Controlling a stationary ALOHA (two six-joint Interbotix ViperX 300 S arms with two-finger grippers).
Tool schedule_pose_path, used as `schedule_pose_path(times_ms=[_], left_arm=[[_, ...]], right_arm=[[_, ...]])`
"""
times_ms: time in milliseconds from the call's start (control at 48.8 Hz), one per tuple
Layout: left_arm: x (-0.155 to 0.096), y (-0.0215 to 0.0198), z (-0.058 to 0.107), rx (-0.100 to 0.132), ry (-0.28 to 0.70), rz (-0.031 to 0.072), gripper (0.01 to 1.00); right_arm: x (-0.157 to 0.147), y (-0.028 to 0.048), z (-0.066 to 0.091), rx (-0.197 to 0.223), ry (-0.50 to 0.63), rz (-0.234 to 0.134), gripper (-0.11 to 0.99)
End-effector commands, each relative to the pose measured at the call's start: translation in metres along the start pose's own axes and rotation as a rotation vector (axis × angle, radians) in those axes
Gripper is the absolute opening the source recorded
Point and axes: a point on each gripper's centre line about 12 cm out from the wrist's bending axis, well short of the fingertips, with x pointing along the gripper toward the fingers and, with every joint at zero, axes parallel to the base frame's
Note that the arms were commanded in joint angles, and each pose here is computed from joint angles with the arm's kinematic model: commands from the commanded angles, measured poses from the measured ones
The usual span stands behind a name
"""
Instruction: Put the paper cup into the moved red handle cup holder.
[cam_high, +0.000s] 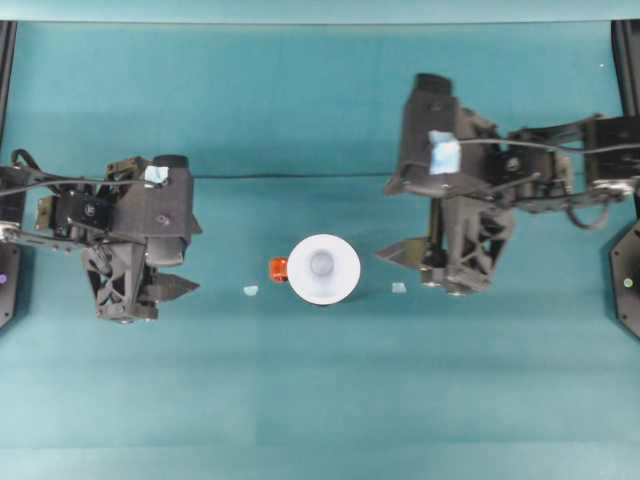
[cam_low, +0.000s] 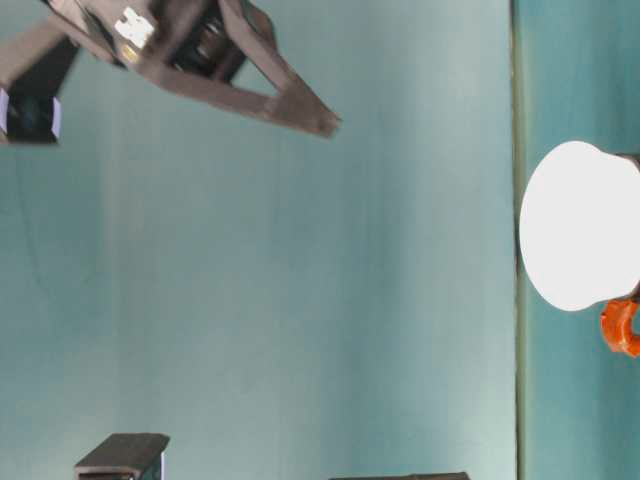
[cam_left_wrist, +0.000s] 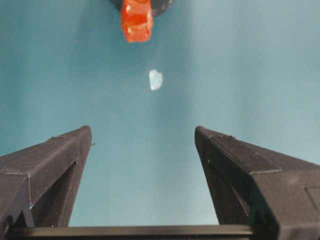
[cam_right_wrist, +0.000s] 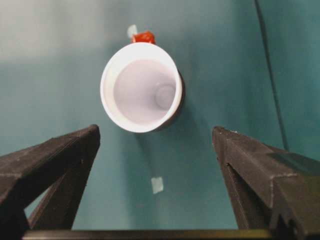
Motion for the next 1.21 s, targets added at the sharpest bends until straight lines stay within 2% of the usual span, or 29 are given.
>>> schedule_pose_path(times_ms=[0, 410, 840, 1188], left_arm=[[-0.005, -0.0003, 0.004, 0.002, -0.023, 0.0, 0.884], [-0.006, -0.0003, 0.005, 0.002, -0.026, 0.0, 0.884], [-0.006, -0.0003, 0.004, 0.002, -0.025, 0.0, 0.884], [-0.006, -0.0008, 0.004, 0.001, -0.025, -0.002, 0.884]], right_arm=[[-0.012, 0.0021, 0.004, -0.008, -0.035, 0.008, 0.87], [-0.023, 0.0011, -0.005, -0.012, -0.047, 0.01, 0.87], [-0.041, -0.0009, -0.021, -0.007, -0.077, 0.013, 0.87], [-0.043, -0.0013, -0.024, -0.005, -0.089, 0.015, 0.87]])
